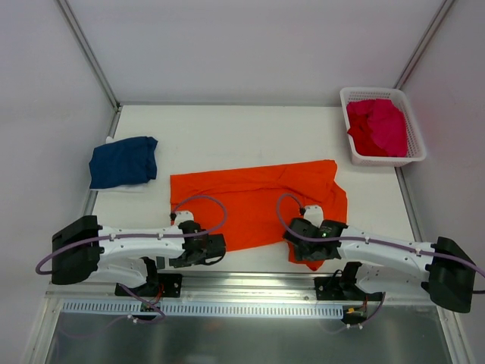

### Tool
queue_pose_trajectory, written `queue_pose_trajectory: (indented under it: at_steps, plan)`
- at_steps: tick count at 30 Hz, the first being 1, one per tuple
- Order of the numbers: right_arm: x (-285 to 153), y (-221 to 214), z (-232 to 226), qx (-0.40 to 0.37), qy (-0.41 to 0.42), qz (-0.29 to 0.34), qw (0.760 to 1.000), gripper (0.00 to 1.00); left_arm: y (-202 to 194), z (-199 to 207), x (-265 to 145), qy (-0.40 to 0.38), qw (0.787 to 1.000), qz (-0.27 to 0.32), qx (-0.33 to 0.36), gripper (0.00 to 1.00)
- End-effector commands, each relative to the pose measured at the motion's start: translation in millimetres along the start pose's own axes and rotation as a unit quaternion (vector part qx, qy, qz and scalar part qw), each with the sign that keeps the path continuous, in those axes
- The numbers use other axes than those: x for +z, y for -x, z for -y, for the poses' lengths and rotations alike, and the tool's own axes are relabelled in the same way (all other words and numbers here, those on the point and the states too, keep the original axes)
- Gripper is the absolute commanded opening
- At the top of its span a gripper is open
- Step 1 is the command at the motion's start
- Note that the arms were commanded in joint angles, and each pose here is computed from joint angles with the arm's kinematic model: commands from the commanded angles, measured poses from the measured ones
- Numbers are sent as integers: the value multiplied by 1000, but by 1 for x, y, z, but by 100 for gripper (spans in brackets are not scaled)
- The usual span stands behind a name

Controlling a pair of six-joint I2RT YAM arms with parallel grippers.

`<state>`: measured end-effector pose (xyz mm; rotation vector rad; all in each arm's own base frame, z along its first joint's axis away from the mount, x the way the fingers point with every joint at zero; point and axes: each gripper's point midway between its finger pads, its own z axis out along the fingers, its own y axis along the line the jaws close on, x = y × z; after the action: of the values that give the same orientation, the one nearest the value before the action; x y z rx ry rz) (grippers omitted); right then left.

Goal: Fold and stack the t-shirts
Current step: Fold the tshirt

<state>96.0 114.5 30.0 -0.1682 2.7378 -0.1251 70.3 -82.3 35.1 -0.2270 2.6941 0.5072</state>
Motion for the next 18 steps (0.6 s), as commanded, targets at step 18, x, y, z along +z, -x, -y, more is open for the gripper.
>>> queue_pose_trajectory:
  at_steps: [18]
  plan:
    - [-13, -12, -4, -20, -32, 3, 999, 62, 3, 6, 9, 31, 998, 38, -27, 82]
